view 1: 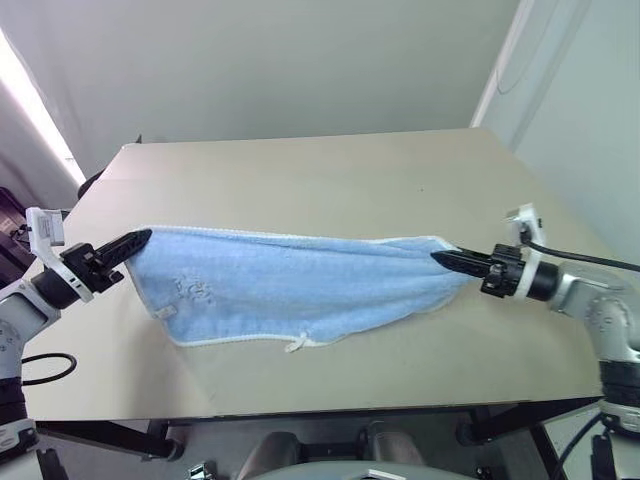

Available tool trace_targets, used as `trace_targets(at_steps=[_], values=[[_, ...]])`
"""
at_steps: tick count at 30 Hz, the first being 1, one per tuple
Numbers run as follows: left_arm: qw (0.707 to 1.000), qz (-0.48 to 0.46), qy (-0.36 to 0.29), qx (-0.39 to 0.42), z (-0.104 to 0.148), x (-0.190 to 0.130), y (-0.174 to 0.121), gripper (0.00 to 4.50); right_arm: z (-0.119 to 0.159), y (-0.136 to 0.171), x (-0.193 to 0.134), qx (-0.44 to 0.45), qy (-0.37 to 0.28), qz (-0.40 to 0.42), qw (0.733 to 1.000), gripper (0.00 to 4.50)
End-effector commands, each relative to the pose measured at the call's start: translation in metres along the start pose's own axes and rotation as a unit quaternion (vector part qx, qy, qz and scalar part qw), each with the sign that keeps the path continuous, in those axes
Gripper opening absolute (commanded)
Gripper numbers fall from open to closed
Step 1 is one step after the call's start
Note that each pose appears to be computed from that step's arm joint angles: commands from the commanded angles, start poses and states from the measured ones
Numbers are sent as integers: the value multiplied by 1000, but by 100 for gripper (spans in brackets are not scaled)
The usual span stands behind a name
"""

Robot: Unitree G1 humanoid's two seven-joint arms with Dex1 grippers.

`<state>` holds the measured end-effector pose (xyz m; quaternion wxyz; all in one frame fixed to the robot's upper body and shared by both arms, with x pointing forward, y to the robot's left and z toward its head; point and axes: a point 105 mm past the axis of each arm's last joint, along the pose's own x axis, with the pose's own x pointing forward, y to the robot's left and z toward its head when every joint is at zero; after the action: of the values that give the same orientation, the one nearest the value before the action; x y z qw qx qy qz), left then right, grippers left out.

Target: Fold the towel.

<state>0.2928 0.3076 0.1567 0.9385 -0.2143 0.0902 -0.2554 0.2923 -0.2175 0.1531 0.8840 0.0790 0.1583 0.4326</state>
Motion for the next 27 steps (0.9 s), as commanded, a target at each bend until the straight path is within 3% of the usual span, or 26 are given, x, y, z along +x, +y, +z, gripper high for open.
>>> trace_targets(at_steps=[1, 9, 15, 20, 27], values=[[999, 8, -37, 9, 30, -15, -3, 3, 27, -3, -18, 4, -44, -18, 999, 0], [999, -15, -33, -12, 39, -31, -24, 3, 57, -1, -43, 38, -113, -30, 992, 0], [1000, -17, -6, -9, 36, -58, -56, 3, 70, 35, -52, 6, -101, -17, 995, 0], [1000, 10, 7, -15, 34, -72, -60, 3, 54, 44, -49, 17, -63, -9, 998, 0], [997, 27, 48, -61, 10, -51, -36, 3, -12, 19, 0, 20, 53, -35, 998, 0]])
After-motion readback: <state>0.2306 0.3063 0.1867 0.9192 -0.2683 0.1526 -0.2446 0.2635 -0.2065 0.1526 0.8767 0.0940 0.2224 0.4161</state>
